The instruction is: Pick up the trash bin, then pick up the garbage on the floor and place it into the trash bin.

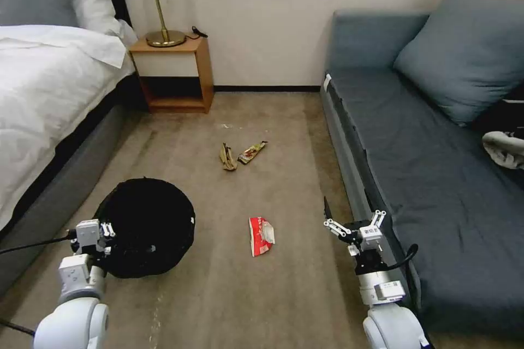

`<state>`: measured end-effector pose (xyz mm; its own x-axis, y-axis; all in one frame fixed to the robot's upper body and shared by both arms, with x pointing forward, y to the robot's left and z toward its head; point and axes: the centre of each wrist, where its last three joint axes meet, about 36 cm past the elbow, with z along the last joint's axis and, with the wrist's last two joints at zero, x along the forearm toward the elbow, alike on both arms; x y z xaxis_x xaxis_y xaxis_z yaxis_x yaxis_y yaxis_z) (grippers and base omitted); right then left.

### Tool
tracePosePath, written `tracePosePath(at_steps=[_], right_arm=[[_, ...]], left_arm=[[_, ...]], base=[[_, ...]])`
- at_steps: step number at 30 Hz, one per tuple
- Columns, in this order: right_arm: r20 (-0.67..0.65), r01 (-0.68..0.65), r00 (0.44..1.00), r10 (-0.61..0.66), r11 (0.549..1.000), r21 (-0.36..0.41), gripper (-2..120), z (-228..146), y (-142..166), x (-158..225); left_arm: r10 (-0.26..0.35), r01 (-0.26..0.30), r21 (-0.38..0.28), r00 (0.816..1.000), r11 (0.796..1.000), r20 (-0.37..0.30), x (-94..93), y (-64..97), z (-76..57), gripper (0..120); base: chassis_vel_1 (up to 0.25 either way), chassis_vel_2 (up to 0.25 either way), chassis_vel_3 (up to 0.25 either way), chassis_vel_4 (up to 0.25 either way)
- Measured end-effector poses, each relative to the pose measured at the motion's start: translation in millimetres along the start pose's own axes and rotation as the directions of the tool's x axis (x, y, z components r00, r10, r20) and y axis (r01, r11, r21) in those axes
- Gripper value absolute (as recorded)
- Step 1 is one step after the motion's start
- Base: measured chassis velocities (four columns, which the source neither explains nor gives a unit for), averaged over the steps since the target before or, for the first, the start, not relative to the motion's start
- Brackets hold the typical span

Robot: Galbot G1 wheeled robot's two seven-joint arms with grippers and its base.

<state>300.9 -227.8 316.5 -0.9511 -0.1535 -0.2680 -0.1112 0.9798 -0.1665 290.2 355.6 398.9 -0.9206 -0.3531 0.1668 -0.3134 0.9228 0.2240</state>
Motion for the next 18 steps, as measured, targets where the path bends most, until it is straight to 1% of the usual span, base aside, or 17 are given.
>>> tracePosePath(at_steps=[5,8,14,18], right_arm=[[0.000,0.002,1.000,-0.002,1.000,-0.001,100,0.3,0.4,0.2],[0.001,0.003,1.000,-0.003,1.000,0.000,100,0.5,0.2,0.2],[-0.002,0.009,1.000,-0.009,1.000,0.002,100,2.3,-0.1,-0.3],[-0.003,0.033,0.999,-0.033,0.999,-0.006,100,5.6,7.6,-0.4]], left_arm=[[0.000,0.000,-0.001,1.000,1.000,-0.001,0.4,0.4,0.2,7],[0.000,0.000,0.000,1.000,1.000,0.000,0.5,0.3,0.0,7],[-0.001,0.001,0.003,1.000,1.000,0.000,0.3,-0.3,-0.2,7],[0.000,0.000,0.002,1.000,1.000,-0.001,-0.3,-0.1,0.3,7]], base=[[-0.174,0.149,0.188,-0.156],[-0.199,0.174,0.204,-0.221],[-0.197,0.223,0.206,-0.217],[-0.190,0.190,0.186,-0.184]])
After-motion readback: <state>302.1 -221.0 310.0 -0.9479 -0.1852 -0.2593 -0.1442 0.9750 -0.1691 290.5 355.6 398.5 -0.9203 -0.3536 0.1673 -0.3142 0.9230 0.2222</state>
